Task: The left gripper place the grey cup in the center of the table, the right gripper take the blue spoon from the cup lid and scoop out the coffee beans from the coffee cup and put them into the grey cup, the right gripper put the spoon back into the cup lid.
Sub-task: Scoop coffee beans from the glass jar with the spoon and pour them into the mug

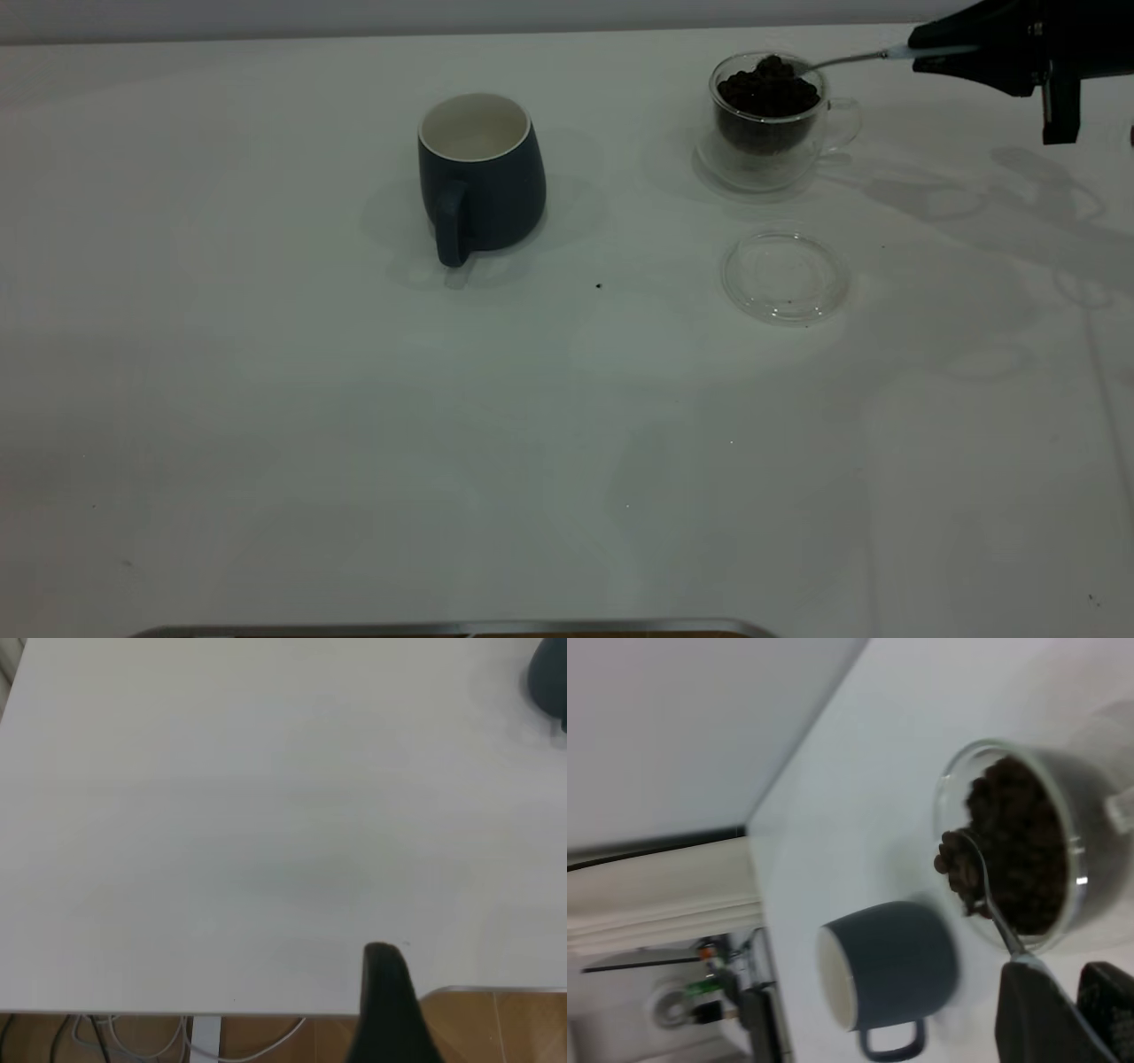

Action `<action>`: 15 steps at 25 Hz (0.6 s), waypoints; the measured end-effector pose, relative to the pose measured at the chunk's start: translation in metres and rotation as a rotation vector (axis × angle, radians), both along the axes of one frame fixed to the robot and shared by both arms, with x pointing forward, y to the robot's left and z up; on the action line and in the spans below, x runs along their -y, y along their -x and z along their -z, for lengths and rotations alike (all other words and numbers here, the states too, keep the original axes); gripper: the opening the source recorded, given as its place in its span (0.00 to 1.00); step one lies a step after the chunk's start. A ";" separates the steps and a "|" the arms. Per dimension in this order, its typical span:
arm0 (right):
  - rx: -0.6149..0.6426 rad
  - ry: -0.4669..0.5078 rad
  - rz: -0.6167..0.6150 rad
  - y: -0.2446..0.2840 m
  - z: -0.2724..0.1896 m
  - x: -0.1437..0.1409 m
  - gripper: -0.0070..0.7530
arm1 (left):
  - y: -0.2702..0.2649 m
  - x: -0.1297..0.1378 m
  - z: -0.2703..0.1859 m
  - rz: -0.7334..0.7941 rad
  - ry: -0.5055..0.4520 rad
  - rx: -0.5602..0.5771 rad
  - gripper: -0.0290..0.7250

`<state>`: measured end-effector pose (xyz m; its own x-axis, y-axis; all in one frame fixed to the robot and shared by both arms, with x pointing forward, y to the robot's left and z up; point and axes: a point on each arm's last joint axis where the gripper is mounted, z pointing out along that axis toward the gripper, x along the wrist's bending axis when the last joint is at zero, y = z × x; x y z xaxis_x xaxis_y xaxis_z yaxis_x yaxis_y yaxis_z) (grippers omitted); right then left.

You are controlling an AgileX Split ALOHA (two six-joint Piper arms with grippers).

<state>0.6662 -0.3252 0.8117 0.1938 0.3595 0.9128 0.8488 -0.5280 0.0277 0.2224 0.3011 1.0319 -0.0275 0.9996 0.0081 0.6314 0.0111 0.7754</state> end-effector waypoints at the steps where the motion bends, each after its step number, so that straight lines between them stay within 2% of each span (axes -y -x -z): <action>1: 0.000 -0.008 -0.002 0.000 0.000 0.000 0.14 | 0.000 0.000 0.000 0.000 0.000 0.000 0.79; 9: 0.031 -0.071 -0.060 0.002 -0.005 -0.013 0.14 | 0.000 0.000 0.000 0.001 0.001 0.000 0.79; 15: 0.037 -0.090 -0.128 0.000 -0.007 -0.052 0.14 | 0.000 0.000 0.000 0.001 0.001 0.000 0.79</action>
